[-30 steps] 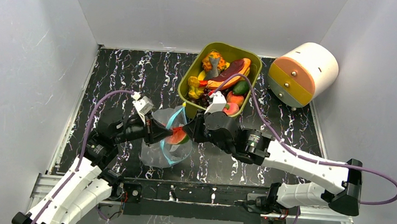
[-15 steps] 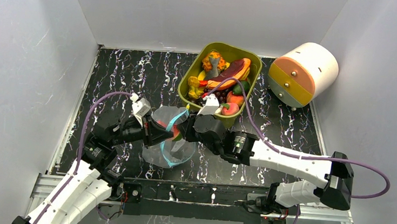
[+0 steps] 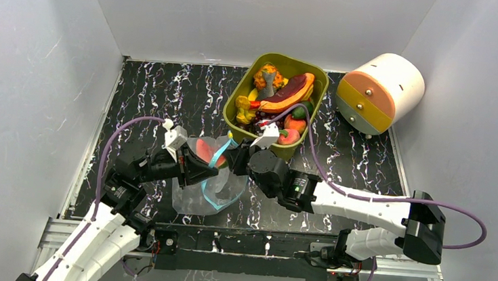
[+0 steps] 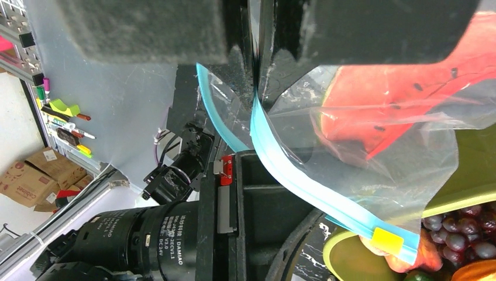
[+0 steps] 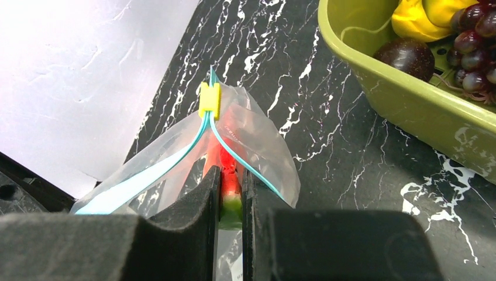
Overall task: Place the food in the zip-top bag and seal the zipper
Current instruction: Place the fake fruit in the zipper food storage bag.
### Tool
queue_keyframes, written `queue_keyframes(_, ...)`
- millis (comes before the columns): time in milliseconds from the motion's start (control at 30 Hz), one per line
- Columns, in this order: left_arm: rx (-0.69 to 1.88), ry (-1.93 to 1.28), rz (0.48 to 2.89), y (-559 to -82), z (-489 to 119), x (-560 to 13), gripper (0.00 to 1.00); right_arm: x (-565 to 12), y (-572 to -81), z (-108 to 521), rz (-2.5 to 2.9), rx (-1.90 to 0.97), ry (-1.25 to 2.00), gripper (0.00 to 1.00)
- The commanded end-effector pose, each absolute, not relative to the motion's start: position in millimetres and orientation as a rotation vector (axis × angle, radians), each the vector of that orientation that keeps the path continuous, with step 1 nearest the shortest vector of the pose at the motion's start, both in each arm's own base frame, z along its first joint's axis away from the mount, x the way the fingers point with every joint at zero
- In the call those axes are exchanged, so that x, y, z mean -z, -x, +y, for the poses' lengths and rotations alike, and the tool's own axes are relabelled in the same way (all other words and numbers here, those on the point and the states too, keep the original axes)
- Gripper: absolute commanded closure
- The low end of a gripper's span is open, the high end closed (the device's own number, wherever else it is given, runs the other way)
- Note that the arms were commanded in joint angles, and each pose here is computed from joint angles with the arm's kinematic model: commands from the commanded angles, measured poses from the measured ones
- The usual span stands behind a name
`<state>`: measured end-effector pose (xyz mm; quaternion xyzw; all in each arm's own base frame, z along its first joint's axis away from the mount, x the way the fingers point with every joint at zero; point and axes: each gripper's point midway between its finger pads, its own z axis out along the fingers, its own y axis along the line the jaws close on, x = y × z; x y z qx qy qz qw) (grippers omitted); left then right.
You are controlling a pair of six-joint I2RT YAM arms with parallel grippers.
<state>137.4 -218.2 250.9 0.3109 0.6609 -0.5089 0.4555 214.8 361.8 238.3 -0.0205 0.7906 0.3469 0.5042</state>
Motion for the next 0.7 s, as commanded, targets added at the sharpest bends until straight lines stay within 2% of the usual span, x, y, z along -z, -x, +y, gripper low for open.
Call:
queue_keyframes(0, 1.288, -0.813, 1.584, -130.9, -220.5, -254.8, 1.0, -262.4, -219.9, 371.9, 1.8, -0.934, -0.007, 1.0)
queue_keyframes(100, 1.29, -0.811, 1.593, -132.0, -221.0, -253.3, 1.0, -260.4, -220.5, 374.2, 1.796, -0.948, -0.02, 0.98)
queue_keyframes(433, 1.227, -0.744, 1.659, -145.4, -217.3, -246.0, 1.0, -245.6, -222.8, 357.2, 1.851, -0.833, -0.016, 0.65)
queue_keyframes(667, 1.195, -0.724, 1.686, -151.4, -215.6, -241.8, 1.0, -251.5, -207.1, 341.1, 1.898, -0.839, 0.043, 0.59)
